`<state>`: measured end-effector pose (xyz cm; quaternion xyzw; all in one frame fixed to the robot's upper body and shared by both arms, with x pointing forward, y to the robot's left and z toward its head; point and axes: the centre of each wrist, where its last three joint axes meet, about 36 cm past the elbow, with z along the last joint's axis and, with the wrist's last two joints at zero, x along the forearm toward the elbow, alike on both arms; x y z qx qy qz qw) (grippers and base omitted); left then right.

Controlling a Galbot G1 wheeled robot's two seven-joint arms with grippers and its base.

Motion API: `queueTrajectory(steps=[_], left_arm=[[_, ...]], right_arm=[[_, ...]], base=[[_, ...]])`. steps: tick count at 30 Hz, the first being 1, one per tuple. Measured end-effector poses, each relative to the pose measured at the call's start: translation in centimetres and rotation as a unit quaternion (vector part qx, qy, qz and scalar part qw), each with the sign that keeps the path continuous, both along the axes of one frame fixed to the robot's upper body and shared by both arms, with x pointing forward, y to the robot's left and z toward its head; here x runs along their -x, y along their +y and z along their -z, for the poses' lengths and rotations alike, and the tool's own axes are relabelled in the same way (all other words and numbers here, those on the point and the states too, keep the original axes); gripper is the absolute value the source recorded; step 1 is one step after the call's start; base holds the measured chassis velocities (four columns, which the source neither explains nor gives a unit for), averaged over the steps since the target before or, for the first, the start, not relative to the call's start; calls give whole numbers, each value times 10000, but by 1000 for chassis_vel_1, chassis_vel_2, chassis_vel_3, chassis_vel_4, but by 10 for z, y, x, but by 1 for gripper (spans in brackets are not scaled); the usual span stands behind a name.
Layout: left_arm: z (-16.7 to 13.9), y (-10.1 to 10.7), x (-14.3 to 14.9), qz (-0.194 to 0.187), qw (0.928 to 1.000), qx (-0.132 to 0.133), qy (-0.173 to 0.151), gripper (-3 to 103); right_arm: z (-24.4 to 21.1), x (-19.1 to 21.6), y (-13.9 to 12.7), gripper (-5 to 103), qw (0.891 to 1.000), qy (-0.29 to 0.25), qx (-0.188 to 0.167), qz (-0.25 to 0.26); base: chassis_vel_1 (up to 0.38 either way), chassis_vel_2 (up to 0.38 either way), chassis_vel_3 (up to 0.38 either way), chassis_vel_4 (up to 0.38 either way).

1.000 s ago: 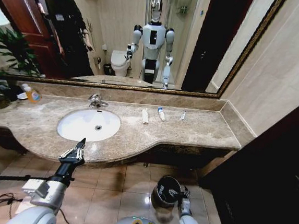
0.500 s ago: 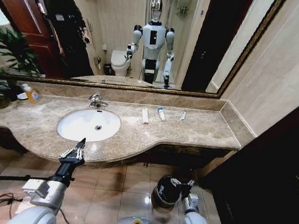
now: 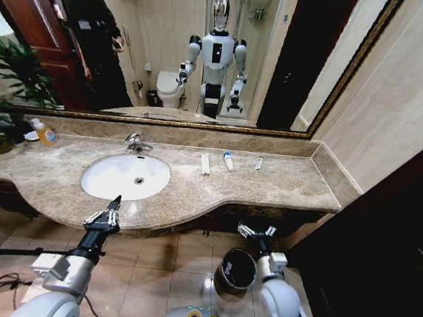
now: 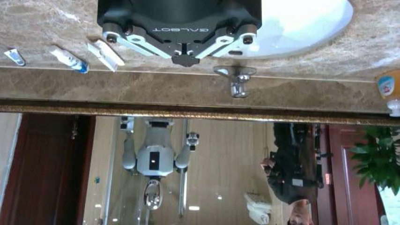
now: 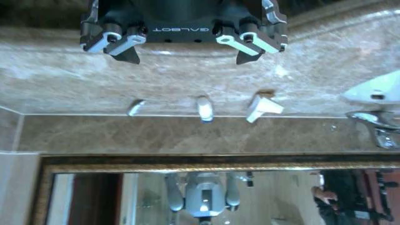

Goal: Pick up the trash from the sink and place it in the trash bin.

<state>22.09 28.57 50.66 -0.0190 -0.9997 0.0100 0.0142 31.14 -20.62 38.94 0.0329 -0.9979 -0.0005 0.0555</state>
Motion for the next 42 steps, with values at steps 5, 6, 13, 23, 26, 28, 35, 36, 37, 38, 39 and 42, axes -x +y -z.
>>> queueTrajectory(steps=[5, 6, 13, 23, 26, 28, 35, 36, 37, 38, 39, 42], left_arm=[[0, 0, 0, 0, 10000, 0, 0, 0], [0, 0, 0, 0, 10000, 0, 0, 0], [0, 0, 0, 0, 10000, -1, 0, 0], [0, 0, 0, 0, 10000, 0, 0, 0], [0, 0, 0, 0, 10000, 0, 0, 0], [0, 0, 0, 0, 10000, 0, 0, 0], [0, 0, 0, 0, 10000, 0, 0, 0], [0, 0, 0, 0, 10000, 0, 0, 0], [0, 0, 0, 0, 10000, 0, 0, 0], [0, 0, 0, 0, 10000, 0, 0, 0], [0, 0, 0, 0, 10000, 0, 0, 0], [0, 0, 0, 0, 10000, 0, 0, 0]], right_arm=[[-5, -19, 6, 100, 9999, -2, 5, -142], [-5, -24, 7, 100, 9999, 5, 3, -172], [-10, -68, 16, 100, 9993, 24, -100, -369], [-10, -148, 25, 100, 9990, 50, -68, -431], [-8, -165, 27, 100, 9990, 89, -42, -427], [-8, -181, 29, 100, 9990, 127, -28, -438], [-15, -218, 36, 100, 9989, 138, -22, -439], [-16, -226, 36, 100, 9989, 156, -13, -436], [-16, -226, 36, 100, 9989, 156, -13, -436], [-17, -232, 35, 100, 9989, 170, -5, -439], [-19, -237, 35, 100, 9989, 177, -5, -436], [-21, -249, 34, 100, 9990, 197, -2, -408]], base=[[0, 0, 0, 0], [0, 0, 0, 0], [0, 0, 0, 0], [0, 0, 0, 0], [0, 0, 0, 0], [0, 0, 0, 0], [0, 0, 0, 0], [0, 0, 0, 0], [0, 0, 0, 0], [0, 0, 0, 0], [0, 0, 0, 0], [0, 0, 0, 0]])
